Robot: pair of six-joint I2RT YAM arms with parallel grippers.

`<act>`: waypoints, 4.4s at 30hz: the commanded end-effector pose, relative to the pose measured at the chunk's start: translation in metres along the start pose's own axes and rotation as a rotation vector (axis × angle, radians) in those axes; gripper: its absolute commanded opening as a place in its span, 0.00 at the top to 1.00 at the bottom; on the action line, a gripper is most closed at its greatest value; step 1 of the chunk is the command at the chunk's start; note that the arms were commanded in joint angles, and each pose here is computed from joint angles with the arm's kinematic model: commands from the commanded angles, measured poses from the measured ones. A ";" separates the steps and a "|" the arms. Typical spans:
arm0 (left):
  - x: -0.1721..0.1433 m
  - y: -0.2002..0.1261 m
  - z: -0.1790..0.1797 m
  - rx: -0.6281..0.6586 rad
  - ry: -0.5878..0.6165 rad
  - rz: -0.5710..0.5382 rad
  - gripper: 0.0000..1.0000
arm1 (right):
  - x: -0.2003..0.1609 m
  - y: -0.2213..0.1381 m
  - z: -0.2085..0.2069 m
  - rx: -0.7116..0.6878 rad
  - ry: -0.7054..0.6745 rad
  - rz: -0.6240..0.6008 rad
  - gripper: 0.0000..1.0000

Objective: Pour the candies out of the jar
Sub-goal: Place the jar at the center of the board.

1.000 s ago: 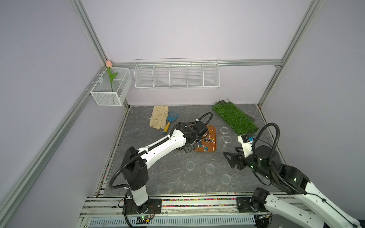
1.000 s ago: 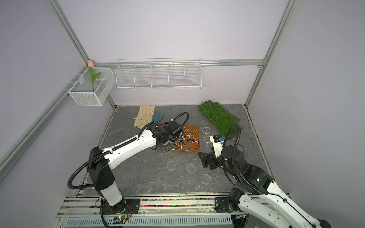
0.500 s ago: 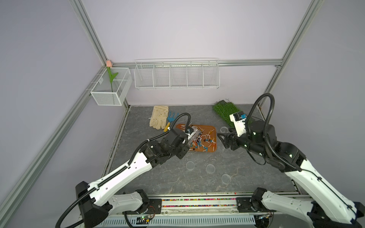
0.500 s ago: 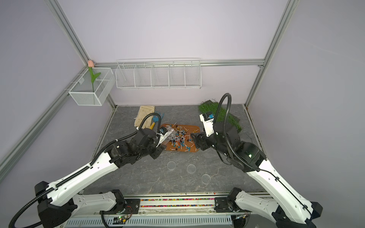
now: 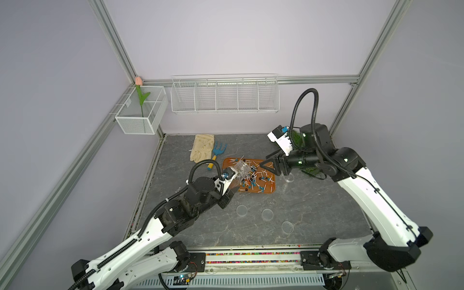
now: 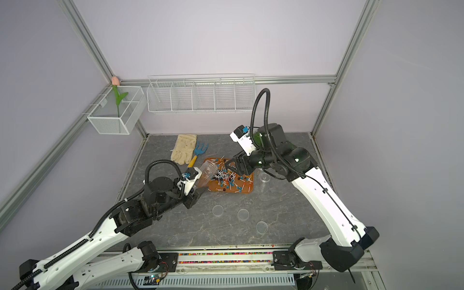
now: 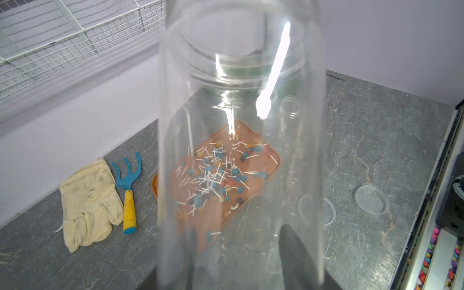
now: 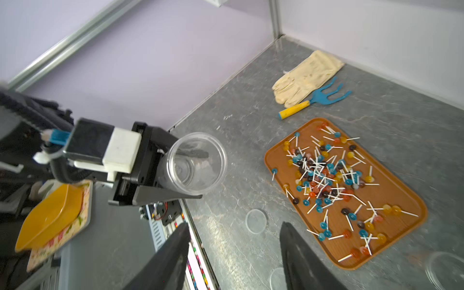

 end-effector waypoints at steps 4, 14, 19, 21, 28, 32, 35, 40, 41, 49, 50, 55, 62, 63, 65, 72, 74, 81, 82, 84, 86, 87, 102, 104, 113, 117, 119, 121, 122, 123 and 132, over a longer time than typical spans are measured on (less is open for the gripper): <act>0.005 0.007 -0.008 -0.019 0.099 -0.011 0.59 | -0.003 0.012 0.004 0.105 0.003 0.069 0.52; 0.018 0.013 -0.011 -0.029 0.137 -0.059 0.59 | -0.007 0.026 0.001 0.148 0.033 0.117 0.61; 0.025 0.018 -0.012 -0.037 0.150 -0.078 0.59 | -0.014 0.035 -0.005 0.150 0.054 0.152 0.66; 0.027 0.020 -0.013 -0.039 0.151 -0.082 0.59 | -0.014 0.036 -0.007 0.149 0.059 0.157 0.69; 0.029 0.021 -0.013 -0.034 0.153 -0.101 0.59 | -0.019 0.043 -0.013 0.131 0.070 0.173 0.91; 0.028 0.021 -0.013 -0.035 0.150 -0.105 0.58 | -0.020 0.044 -0.013 0.134 0.063 0.172 0.93; 0.028 0.021 -0.013 -0.034 0.149 -0.103 0.58 | -0.018 0.044 -0.015 0.114 0.058 0.155 0.93; 0.027 0.021 -0.012 -0.022 0.131 -0.105 0.54 | -0.012 0.043 -0.015 0.103 0.052 0.130 0.94; 0.027 0.020 -0.012 -0.023 0.131 -0.108 0.55 | -0.011 0.043 -0.014 0.103 0.051 0.127 0.94; 0.022 0.018 -0.011 -0.015 0.133 -0.095 0.56 | -0.007 0.027 -0.019 0.008 0.039 0.094 0.74; 0.022 0.018 -0.012 -0.015 0.134 -0.094 0.56 | -0.006 0.024 -0.019 -0.004 0.036 0.086 0.66; 0.019 0.017 -0.013 -0.021 0.130 -0.093 0.56 | -0.003 0.016 -0.019 -0.023 0.026 0.067 0.43; 0.023 0.016 -0.013 -0.024 0.133 -0.107 0.56 | -0.012 0.035 -0.019 0.073 0.075 0.130 0.49; 0.023 0.016 -0.013 -0.026 0.135 -0.108 0.56 | -0.014 0.039 -0.016 0.103 0.078 0.141 0.51; 0.023 0.017 -0.013 -0.027 0.139 -0.104 0.56 | -0.017 0.045 -0.013 0.132 0.079 0.153 0.56; 0.025 0.019 -0.013 -0.024 0.134 -0.105 0.56 | -0.020 0.056 -0.020 0.104 0.093 0.175 0.74; 0.026 0.018 -0.012 -0.022 0.130 -0.110 0.55 | -0.017 0.055 -0.020 0.095 0.086 0.159 0.84; 0.022 0.016 -0.001 0.065 0.082 -0.095 0.13 | -0.006 0.052 -0.029 0.020 0.064 0.094 0.93; 0.022 0.014 0.002 0.082 0.069 -0.097 0.03 | -0.003 0.052 -0.032 0.006 0.063 0.085 0.94; 0.021 0.009 0.007 0.112 0.044 -0.102 0.00 | 0.003 0.051 -0.042 -0.050 0.060 0.070 0.94; 0.019 0.002 0.012 0.148 0.013 -0.111 0.01 | 0.011 0.046 -0.062 -0.179 0.041 0.054 0.93; 0.018 -0.003 0.015 0.171 -0.006 -0.116 0.01 | 0.016 0.043 -0.079 -0.278 0.038 0.046 0.94; -0.028 -0.051 0.020 0.239 -0.194 -0.136 0.00 | 0.038 0.042 -0.283 -0.923 0.167 0.215 0.93; -0.033 -0.050 0.019 0.244 -0.203 -0.134 0.00 | 0.031 0.048 -0.293 -0.948 0.164 0.259 0.93; -0.038 -0.039 0.014 0.232 -0.199 -0.111 0.00 | -0.002 0.066 -0.329 -1.043 0.153 0.386 0.93; -0.038 -0.033 0.012 0.219 -0.204 -0.107 0.00 | -0.012 0.076 -0.335 -1.017 0.186 0.390 0.94; -0.039 -0.031 0.011 0.218 -0.209 -0.103 0.00 | -0.018 0.082 -0.340 -1.005 0.198 0.406 0.93; -0.040 -0.030 0.011 0.217 -0.212 -0.099 0.00 | -0.024 0.086 -0.346 -1.001 0.217 0.422 0.93; -0.040 -0.029 0.011 0.217 -0.212 -0.098 0.00 | -0.026 0.087 -0.348 -1.002 0.222 0.429 0.93; -0.041 -0.029 0.010 0.217 -0.211 -0.098 0.00 | -0.029 0.088 -0.350 -1.001 0.225 0.439 0.93; -0.041 -0.029 0.014 0.247 -0.201 -0.109 0.01 | -0.029 0.089 -0.354 -1.001 0.248 0.422 0.73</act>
Point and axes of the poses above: each gripper's point midway between its finger pads, its own y axis out along the fingers, its own z axis along the line the jaws close on, x = y × z, the point moved 4 cm from there along -y, back along the fingers, and after that the axes turned 12 degrees about y, right-handed, at the moved point
